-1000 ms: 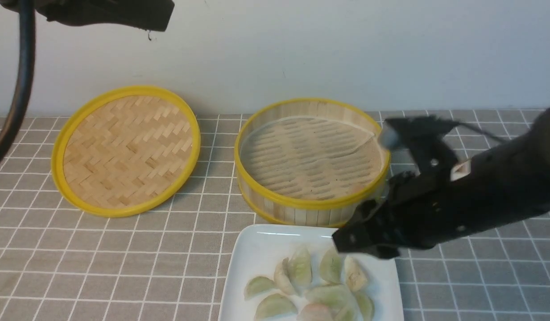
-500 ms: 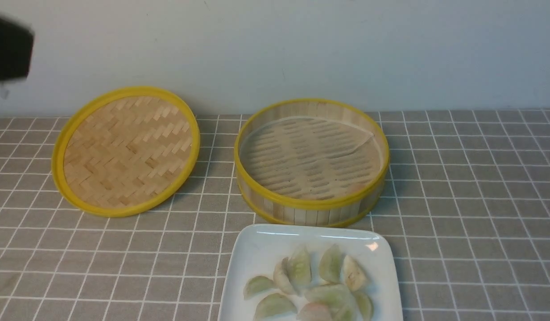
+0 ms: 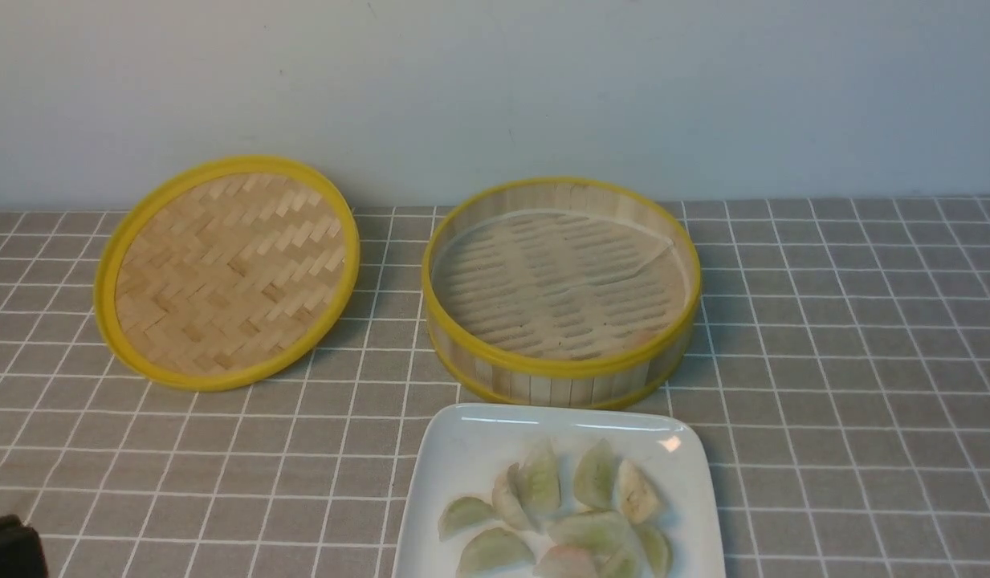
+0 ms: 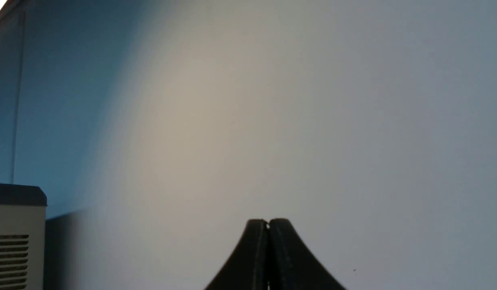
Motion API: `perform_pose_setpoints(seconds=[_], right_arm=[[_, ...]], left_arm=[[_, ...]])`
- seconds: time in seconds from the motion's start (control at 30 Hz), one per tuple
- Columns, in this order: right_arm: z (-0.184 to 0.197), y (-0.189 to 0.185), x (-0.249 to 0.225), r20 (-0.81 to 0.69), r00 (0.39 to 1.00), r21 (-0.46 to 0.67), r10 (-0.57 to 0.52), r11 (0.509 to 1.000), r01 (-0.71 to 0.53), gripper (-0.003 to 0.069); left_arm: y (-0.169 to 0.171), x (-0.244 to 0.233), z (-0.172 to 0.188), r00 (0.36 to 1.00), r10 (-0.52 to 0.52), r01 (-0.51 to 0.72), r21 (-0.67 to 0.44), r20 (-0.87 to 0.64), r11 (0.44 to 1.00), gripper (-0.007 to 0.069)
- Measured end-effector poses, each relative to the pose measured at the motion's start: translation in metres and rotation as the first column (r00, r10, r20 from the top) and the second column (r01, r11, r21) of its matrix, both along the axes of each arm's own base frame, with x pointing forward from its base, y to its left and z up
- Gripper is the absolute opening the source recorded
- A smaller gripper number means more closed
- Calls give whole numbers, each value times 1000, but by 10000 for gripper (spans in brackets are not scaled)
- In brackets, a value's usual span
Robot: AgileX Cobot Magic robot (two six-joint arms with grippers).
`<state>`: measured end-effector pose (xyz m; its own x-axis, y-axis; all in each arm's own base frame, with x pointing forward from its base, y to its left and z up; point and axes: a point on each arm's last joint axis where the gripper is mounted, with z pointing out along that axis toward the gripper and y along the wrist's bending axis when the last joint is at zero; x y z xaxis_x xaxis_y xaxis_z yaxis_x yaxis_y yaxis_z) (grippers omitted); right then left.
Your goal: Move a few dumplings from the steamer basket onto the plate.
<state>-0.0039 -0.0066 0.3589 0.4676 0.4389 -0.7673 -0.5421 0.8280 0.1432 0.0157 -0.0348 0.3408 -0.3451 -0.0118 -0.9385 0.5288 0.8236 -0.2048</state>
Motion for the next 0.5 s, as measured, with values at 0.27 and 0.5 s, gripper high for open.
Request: perform_pose_setpoints(seconds=[0.27, 0.5], right_arm=[[0, 0, 0, 0, 1000, 2, 1, 1000, -1, -13], [0, 0, 0, 0, 1000, 2, 1, 1000, -1, -15]], left_arm=[[-5, 6, -30, 996, -17, 14, -38, -85, 999, 9], [-6, 9, -42, 991, -22, 19, -24, -130, 1000, 9]])
